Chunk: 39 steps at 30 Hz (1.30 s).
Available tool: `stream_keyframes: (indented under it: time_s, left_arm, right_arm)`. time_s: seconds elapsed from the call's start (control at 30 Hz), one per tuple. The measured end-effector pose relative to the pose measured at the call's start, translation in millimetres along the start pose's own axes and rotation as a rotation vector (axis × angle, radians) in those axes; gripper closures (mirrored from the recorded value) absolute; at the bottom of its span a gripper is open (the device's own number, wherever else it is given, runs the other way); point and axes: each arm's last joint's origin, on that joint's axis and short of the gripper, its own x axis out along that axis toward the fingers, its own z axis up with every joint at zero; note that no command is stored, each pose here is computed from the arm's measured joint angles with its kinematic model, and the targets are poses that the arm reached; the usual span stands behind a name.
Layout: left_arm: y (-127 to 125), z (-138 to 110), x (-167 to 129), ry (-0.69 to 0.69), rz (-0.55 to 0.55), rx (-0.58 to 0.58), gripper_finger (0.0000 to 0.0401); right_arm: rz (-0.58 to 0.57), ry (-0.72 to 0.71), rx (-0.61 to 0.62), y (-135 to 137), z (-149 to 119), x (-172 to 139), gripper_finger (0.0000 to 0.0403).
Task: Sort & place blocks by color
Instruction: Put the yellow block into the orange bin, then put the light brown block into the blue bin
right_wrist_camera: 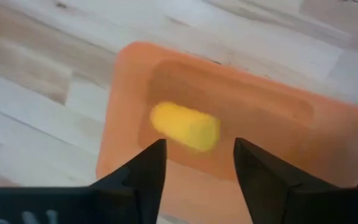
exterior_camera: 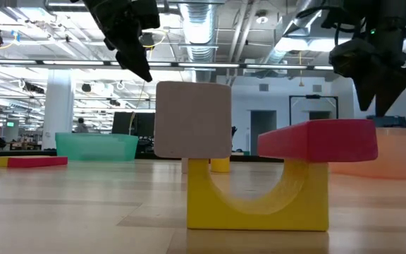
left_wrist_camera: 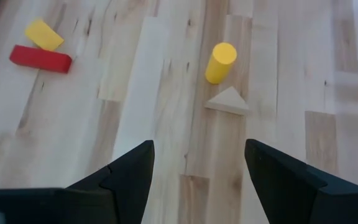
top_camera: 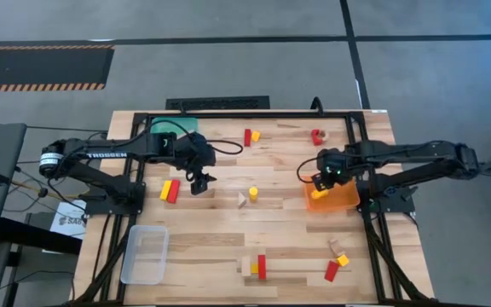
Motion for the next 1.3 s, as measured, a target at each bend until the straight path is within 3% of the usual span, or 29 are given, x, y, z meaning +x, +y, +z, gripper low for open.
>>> stream_keyframes:
  time_s: [0.23, 0.4, 0.7, 0.83, 1.03, 1.13, 1.3]
  left_arm:
    - [0.1, -2.6, 0.0, 0.027, 0.001, -0.016, 0.0163]
    - [0.0, -3.2, 0.0, 0.033, -0.001, -0.041, 0.0163]
    - [-1.3, -8.5, -0.2, 0.088, -0.029, -0.051, 0.0163]
    - [-4.8, -11.5, -0.3, 0.118, -0.037, -0.035, 0.0163]
    - [-12.7, -24.7, -2.5, 0.267, -0.083, -0.190, 0.0163]
    - [-21.1, -24.4, -2.1, 0.260, -0.108, -0.138, 0.0163]
    - [-45.9, -18.9, -1.1, 0.176, -0.227, 0.069, 0.0163]
  right_arm:
    - [0.000, 0.000, -0.043, -2.2, 4.3, -0.4, 0.0142]
    - [0.046, -0.022, -0.089, 5.2, 6.2, -12.6, 0.0139]
    - [0.217, -0.105, -0.308, 31.4, -1.3, -32.7, 0.0139]
    - [0.278, -0.120, -0.346, 39.7, -7.1, -34.9, 0.0139]
    - [0.314, -0.091, -0.291, 45.0, -17.1, -36.0, 0.0139]
    - [0.333, -0.079, -0.241, 47.8, -21.1, -36.5, 0.0139]
    - [0.355, -0.064, -0.224, 51.1, -27.1, -37.2, 0.0139]
